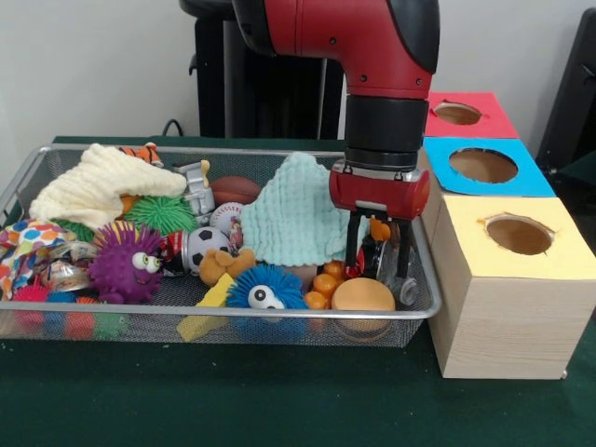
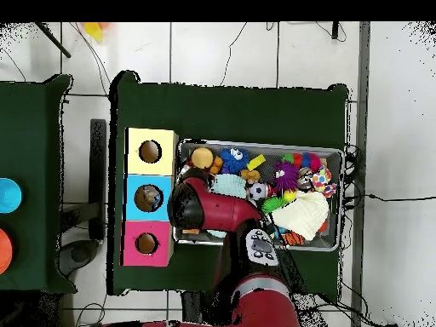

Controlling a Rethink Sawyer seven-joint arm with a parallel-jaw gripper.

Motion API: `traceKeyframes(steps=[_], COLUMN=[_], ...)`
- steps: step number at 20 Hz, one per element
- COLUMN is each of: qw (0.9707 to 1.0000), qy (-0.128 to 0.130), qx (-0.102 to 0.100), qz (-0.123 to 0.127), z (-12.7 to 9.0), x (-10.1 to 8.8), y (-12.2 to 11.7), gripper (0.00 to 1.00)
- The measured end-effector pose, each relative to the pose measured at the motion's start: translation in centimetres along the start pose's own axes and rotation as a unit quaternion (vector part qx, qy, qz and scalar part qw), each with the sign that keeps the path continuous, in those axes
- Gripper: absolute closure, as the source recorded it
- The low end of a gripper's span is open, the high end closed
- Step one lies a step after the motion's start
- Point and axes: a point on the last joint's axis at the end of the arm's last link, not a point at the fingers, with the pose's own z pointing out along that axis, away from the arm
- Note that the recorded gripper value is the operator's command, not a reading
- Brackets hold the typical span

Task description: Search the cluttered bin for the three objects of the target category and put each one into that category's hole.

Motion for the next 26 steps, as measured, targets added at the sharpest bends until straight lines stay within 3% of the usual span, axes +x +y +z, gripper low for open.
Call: traceKeyframes(steps=[7, 26], qw=[0.9999, 0.9998], qy=[0.008, -0.015], qx=[-0.002, -0.013], qz=[-0.008, -0.008], z=[0.7, 1.6], x=[1.6, 2.1], y=[-0.3, -0.3], gripper=[0.0, 0.0])
